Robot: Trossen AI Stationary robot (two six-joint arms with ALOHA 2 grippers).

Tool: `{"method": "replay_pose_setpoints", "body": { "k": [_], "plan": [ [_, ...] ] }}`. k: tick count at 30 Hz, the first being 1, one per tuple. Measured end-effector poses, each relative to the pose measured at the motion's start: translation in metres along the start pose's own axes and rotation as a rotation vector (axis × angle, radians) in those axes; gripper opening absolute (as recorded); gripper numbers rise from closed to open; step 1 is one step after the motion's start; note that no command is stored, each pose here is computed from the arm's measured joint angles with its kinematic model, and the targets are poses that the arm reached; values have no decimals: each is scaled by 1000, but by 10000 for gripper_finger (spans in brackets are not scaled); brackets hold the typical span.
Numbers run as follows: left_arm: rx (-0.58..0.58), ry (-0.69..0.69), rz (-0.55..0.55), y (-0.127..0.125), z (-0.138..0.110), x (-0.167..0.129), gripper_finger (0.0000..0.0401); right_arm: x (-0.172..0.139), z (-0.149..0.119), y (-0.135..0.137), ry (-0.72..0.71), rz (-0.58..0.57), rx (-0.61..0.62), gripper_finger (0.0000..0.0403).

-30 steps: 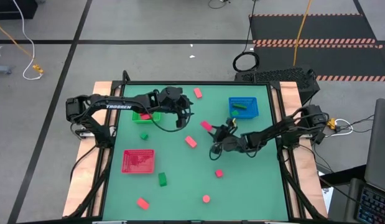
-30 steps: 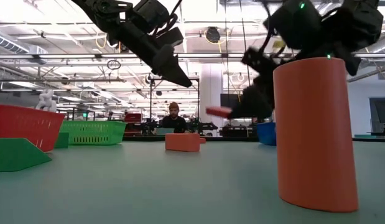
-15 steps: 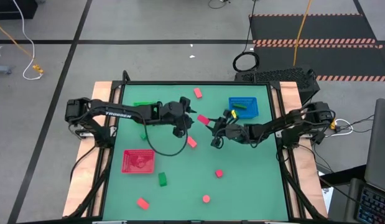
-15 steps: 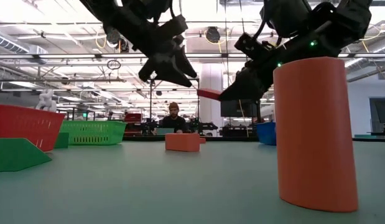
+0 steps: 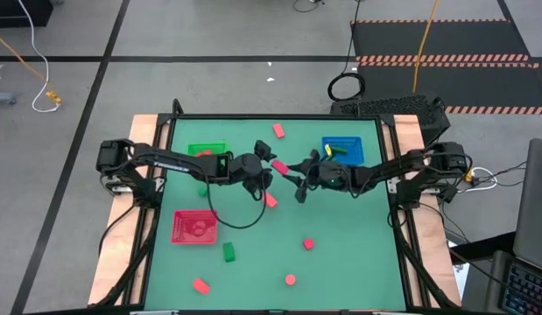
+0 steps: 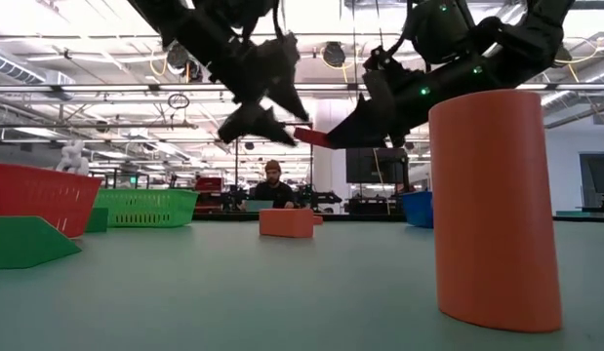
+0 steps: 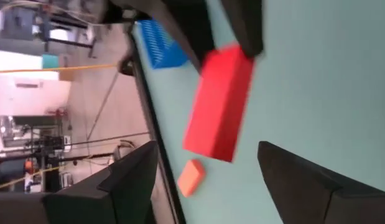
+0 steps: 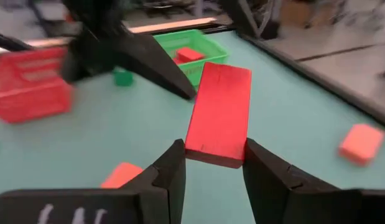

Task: Sort & place blocks by color
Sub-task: Put the red block into the green bin

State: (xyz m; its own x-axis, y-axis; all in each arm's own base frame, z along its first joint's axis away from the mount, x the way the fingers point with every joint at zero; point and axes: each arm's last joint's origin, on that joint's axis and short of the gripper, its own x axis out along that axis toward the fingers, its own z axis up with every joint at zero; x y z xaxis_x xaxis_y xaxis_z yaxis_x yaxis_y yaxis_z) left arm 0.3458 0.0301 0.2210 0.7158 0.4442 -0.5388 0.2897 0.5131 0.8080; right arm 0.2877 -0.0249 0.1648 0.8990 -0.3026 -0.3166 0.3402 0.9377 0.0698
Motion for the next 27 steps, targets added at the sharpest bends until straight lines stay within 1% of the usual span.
{"method": "replay_pose_setpoints", "body": {
  "k": [3, 4, 7, 10, 13, 15, 20, 23, 26, 27],
  "plan": [
    [29, -25, 35, -1, 6, 5, 284, 1, 1, -2, 4, 55, 34, 117],
    [42, -22, 27, -3, 6, 6, 284, 1, 1, -2, 3, 74, 43, 118],
    [51, -37, 49, -5, 10, 12, 280, 1, 2, -2, 3, 82, 51, 122],
    [57, -16, 61, -10, 11, 16, 264, 1, 1, -2, 10, 81, 51, 123],
    [67, -4, 73, -13, 14, 18, 230, 1, 1, -2, 12, 79, 51, 123],
    [74, 18, 83, -17, 16, 20, 194, 1, 1, -2, 14, 78, 48, 123],
    [111, 83, 93, -24, 18, 18, 55, 1, 3, -2, 0, 86, 69, 125],
    [105, 91, 104, -24, 19, 17, 55, 1, 3, -2, -5, 80, 60, 132],
    [103, 128, 126, -24, 19, 17, 55, 1, 3, -3, -9, 69, 42, 151],
    [99, 149, 135, -23, 18, 17, 55, 1, 3, -4, -10, 48, 39, 159]
  ]
}}
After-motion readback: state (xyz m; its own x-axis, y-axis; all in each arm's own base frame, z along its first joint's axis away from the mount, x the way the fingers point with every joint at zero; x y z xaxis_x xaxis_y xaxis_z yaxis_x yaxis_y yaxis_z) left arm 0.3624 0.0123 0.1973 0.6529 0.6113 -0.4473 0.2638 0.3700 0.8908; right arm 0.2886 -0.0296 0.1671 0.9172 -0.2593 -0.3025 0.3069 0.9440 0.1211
